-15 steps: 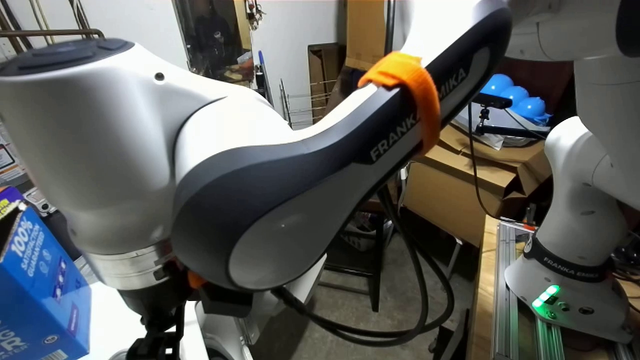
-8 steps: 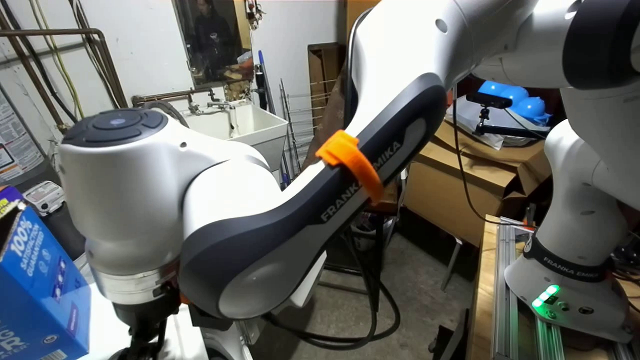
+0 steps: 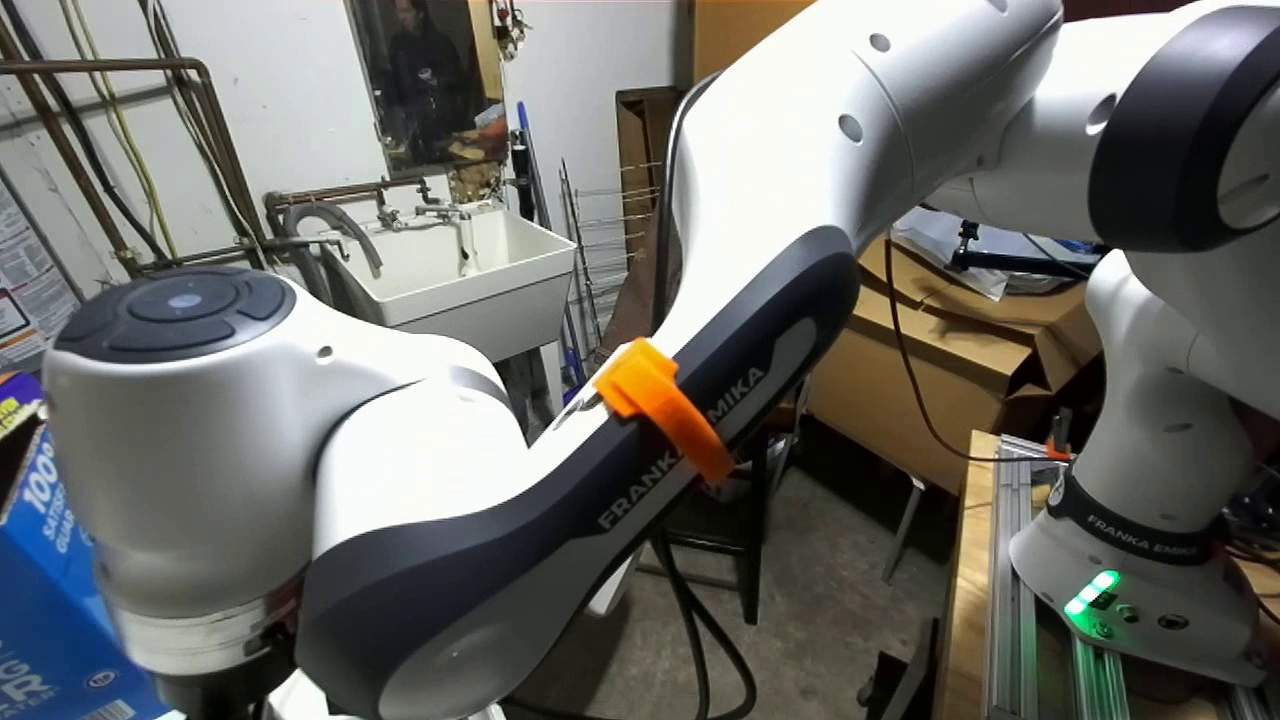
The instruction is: Remove the small white container from the right washing machine and then put it on the brown stool
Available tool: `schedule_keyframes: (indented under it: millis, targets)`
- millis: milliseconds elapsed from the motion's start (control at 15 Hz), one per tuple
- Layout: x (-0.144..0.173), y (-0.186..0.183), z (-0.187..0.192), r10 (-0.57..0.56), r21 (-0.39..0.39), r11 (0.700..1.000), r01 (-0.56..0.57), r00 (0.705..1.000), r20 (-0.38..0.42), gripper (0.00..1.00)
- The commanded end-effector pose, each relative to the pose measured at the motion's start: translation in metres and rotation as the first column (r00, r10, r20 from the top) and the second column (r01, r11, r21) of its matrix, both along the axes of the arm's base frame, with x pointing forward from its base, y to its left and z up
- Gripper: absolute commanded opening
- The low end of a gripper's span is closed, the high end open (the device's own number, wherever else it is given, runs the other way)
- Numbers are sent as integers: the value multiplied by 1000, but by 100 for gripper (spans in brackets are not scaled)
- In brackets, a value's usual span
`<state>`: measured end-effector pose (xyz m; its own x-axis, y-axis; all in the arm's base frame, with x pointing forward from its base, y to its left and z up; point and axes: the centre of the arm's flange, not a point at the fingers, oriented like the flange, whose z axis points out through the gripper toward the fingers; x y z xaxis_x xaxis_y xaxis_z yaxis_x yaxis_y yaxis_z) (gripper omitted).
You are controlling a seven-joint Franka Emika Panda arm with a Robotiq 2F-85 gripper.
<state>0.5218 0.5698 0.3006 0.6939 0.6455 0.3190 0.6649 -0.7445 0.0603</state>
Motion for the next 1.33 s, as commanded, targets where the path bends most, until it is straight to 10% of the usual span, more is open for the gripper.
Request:
schedule_keyframes:
  millis: [0, 533, 1267]
  targets:
    - [12, 19, -4, 6, -8, 1000, -6, 1000, 2, 100]
    - [13, 18, -13, -31, -49, 998, 30, 999, -18, 96]
    - [20, 14, -21, -46, -67, 997, 47, 999, 12, 20]
